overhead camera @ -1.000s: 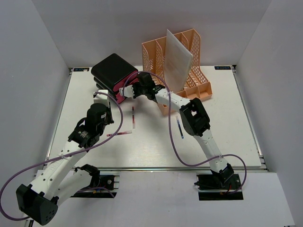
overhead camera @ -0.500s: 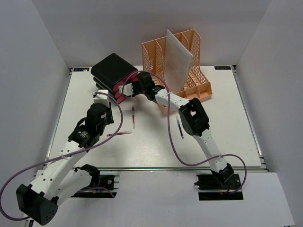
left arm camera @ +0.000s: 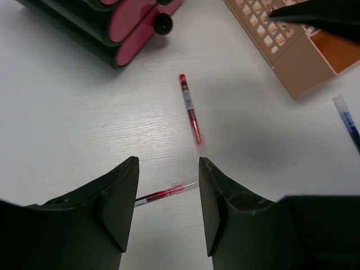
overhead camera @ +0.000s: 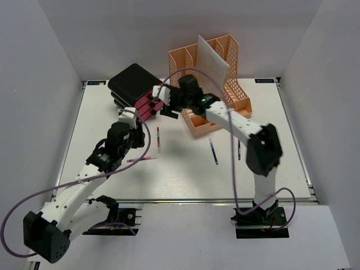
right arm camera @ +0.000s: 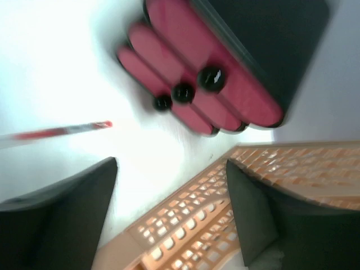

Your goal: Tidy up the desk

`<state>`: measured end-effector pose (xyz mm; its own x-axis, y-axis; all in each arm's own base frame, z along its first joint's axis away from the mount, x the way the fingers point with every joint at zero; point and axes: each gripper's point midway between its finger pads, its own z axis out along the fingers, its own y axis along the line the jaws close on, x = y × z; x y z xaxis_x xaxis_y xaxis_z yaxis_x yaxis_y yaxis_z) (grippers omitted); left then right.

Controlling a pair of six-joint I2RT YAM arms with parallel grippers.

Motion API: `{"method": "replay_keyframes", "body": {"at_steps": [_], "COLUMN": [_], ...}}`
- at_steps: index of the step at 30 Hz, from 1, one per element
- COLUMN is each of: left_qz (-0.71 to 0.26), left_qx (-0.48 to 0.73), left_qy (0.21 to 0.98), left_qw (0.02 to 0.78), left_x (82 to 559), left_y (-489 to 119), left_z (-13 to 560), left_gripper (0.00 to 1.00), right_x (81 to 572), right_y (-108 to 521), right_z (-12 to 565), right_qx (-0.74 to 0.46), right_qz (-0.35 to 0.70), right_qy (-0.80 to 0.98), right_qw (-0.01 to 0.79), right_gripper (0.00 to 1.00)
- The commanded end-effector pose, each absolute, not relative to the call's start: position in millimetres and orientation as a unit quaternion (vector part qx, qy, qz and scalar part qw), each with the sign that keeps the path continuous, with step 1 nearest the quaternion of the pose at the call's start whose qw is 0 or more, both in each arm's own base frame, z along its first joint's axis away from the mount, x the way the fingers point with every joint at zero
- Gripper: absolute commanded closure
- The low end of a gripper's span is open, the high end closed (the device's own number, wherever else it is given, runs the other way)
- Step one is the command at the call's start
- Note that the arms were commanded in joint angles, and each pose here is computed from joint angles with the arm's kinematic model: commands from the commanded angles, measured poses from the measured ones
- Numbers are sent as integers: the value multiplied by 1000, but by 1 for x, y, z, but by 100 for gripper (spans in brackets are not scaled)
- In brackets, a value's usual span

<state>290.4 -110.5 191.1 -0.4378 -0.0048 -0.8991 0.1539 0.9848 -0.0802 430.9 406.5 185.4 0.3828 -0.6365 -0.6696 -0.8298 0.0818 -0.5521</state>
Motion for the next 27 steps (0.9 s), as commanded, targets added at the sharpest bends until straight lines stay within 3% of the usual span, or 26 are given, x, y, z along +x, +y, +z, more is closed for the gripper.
{"method": "replay_keyframes", "body": {"at_steps": [1,5,10,13,14,15,16,17,27], "left_qz": [-141,-163,-99,-70,-46,-26,-17,-4,125], "left_qx": [41,-37,-121,-141,-153,-155,-162,-163,-236], "left_qy": [848,864,889,894,894,899,893,893,842], "left_qw": [510,475,430,419,419,408,419,420,468], "left_x": [295,309,339,355,360,363,371,378,421], "left_y": [-138,-149,-149,-156,-150,-152,-155,-161,-165], "left_z": [184,170,146,132,128,115,122,120,121], "left_gripper": [43,42,37,34,34,34,33,34,37], "right_x": [350,305,279,269,267,271,267,270,283], "right_y": [388,335,288,262,257,246,240,233,205], "right_z": [262,279,298,308,307,304,309,307,305], "right_qx": [-590,-505,-410,-386,-380,-368,-364,-347,-303], "right_qz": [286,356,386,392,391,379,375,376,386], "right_qy": [595,629,675,655,654,660,657,665,679], "right_qw": [464,471,477,518,525,534,543,544,547], "right_gripper": [11,11,16,42,63,71,88,98,100]}}
